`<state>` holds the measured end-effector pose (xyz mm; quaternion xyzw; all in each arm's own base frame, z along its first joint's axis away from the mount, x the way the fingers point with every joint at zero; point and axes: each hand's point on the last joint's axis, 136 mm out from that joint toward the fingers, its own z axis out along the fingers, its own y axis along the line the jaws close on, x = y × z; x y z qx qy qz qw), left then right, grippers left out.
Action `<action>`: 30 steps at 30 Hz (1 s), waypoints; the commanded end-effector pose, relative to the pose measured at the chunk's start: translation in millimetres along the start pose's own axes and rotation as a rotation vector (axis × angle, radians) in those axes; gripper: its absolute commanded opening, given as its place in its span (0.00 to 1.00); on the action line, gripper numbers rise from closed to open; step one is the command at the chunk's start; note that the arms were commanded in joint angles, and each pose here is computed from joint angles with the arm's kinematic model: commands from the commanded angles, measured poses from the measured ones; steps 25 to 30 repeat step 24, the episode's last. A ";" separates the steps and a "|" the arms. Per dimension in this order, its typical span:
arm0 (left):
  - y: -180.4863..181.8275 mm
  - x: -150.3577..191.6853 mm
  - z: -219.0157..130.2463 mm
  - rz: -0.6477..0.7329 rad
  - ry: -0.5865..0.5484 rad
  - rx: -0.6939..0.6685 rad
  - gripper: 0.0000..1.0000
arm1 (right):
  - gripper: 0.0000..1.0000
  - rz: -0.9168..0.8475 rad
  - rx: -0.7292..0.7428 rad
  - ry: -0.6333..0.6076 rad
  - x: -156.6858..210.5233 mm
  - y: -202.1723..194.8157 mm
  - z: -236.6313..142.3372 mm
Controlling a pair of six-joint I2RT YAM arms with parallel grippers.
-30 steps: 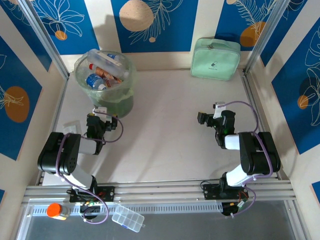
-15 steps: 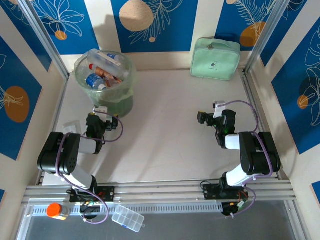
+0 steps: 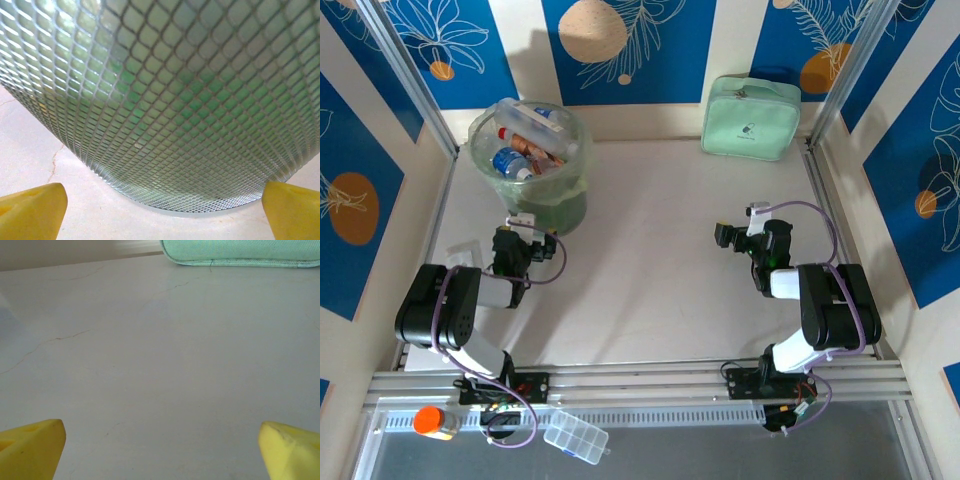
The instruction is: Put the plastic bottles in the bin
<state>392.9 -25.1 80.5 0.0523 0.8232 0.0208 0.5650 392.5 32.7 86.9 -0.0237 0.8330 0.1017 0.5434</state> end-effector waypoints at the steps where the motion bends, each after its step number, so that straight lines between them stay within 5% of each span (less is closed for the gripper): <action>1: 6.8 -12.0 -1.1 -0.015 -0.040 -0.023 0.99 | 0.99 -0.004 0.014 -0.023 -8.5 -1.6 0.3; 30: 5.8 -11.4 -0.9 -0.015 -0.038 -0.014 0.99 | 0.99 -0.004 0.014 -0.023 -8.8 -1.6 0.4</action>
